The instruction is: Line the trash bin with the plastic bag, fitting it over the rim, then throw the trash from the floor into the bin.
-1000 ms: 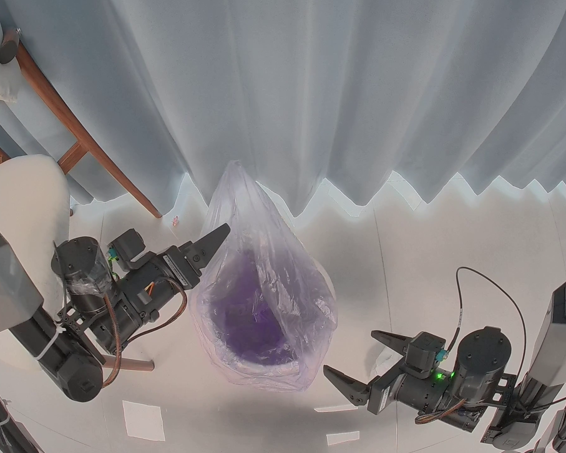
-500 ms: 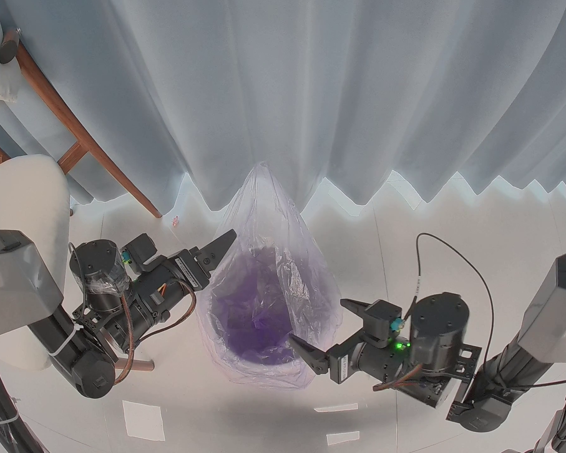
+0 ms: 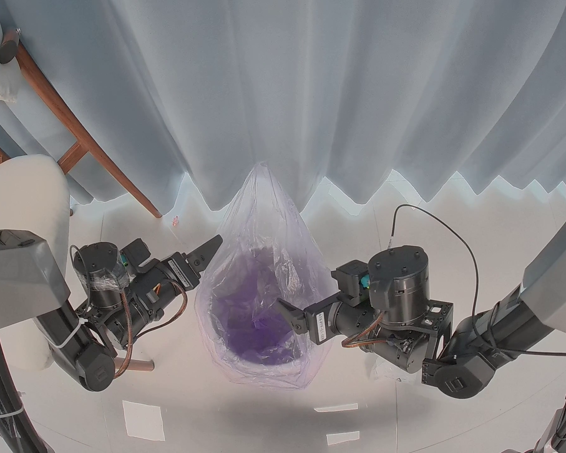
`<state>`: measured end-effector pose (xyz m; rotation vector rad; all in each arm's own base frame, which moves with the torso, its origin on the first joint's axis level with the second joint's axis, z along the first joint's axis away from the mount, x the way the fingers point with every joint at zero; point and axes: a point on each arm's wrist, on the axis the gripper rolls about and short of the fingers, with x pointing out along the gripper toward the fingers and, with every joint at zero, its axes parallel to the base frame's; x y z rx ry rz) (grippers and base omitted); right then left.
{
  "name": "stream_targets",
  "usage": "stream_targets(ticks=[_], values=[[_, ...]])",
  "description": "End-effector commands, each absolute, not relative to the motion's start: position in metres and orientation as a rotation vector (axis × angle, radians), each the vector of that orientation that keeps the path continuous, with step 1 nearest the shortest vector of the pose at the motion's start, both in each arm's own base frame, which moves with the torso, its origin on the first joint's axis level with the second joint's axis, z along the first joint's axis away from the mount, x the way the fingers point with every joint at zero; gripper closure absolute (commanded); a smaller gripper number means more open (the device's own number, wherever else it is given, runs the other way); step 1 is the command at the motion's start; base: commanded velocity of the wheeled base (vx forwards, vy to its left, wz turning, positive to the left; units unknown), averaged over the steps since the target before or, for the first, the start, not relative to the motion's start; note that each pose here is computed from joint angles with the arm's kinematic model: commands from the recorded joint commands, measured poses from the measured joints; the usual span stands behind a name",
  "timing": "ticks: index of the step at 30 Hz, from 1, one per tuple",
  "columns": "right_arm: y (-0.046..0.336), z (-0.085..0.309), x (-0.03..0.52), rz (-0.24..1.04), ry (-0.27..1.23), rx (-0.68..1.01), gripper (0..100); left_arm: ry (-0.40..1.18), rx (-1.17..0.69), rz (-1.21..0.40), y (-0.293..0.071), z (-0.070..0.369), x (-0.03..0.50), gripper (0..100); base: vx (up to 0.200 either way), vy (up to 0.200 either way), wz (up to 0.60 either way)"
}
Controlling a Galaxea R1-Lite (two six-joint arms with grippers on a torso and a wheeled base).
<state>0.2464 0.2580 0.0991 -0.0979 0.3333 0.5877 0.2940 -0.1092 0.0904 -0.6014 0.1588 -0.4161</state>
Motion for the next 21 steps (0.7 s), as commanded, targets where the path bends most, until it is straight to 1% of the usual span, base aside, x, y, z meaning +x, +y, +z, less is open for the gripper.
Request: stream_targets(ticks=[1,5,9,10,13,16,21], values=[[0.259,0.092,0.249,0.583,0.347,-0.106,0,0.188,-0.598,-0.391,-0.105,0.079,0.300,0,0.000,0.000,0.00],[0.261,0.085,0.251,0.581,0.361,-0.116,0,0.228,-0.581,-0.387,-0.108,0.065,0.303,0,0.000,0.000,0.00],[0.265,0.078,0.251,0.590,0.352,-0.115,0,0.254,-0.525,-0.378,-0.110,0.046,0.315,0,0.000,0.000,0.00],[0.265,0.077,0.251,0.588,0.351,-0.115,100,0.254,-0.519,-0.379,-0.112,0.042,0.318,0,0.000,0.000,0.00],[0.266,0.078,0.252,0.591,0.342,-0.109,100,0.245,-0.522,-0.387,-0.113,0.042,0.323,0,0.000,0.000,0.00],[0.265,0.081,0.252,0.589,0.337,-0.103,100,0.217,-0.527,-0.450,-0.119,0.046,0.334,0,0.000,0.000,0.00],[0.263,0.085,0.252,0.585,0.303,-0.080,100,0.171,-0.530,-0.489,-0.122,0.056,0.343,0,0.000,0.000,0.00]])
